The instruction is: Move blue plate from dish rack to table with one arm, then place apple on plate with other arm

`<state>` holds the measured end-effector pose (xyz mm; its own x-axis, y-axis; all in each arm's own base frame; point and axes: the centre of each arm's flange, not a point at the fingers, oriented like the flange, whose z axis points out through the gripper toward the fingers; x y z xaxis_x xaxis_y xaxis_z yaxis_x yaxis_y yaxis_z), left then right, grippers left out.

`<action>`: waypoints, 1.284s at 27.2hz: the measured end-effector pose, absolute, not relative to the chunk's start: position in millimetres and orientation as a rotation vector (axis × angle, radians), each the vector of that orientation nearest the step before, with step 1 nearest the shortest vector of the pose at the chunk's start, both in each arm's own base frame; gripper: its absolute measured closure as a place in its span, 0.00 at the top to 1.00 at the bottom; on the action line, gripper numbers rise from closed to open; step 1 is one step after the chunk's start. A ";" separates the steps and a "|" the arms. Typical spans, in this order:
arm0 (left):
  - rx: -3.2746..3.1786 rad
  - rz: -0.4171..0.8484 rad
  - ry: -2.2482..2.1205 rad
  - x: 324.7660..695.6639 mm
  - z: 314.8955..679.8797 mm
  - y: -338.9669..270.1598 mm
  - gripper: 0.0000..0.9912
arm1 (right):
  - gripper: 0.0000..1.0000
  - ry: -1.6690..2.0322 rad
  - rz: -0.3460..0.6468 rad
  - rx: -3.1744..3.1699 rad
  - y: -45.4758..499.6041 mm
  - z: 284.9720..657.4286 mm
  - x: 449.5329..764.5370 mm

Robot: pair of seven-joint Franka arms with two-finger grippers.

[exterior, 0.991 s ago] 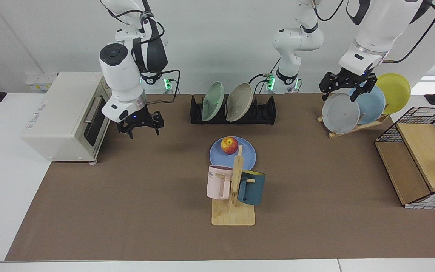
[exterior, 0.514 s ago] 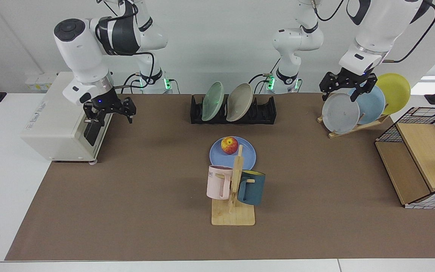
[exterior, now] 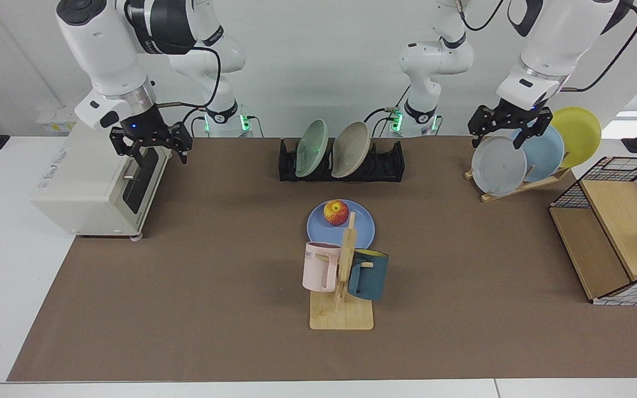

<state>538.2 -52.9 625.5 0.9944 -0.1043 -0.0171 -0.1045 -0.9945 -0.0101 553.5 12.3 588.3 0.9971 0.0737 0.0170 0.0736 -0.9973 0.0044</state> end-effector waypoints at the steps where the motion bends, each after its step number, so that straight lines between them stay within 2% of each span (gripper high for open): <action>1: -3.126 0.026 0.164 538.2 625.5 -52.9 1.00 | 1.00 0.107 0.031 3.136 12.3 591.4 555.2; 6: -3.126 0.026 0.164 538.2 625.5 -52.8 1.00 | 1.00 0.094 0.045 3.137 15.9 600.2 564.3; 14: -3.126 0.026 0.164 538.2 625.5 -52.8 1.00 | 1.00 0.049 0.026 3.138 15.6 591.3 573.8; 35: -3.126 0.026 0.163 538.2 625.5 -52.7 1.00 | 1.00 -0.019 0.020 3.143 21.4 589.4 574.3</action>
<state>538.2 -52.7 625.5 0.9944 -0.1039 -0.0171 -0.1041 -0.9945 -0.0101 574.3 21.4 589.4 0.9998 -0.0123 0.0130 -0.0123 -0.9999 -0.0015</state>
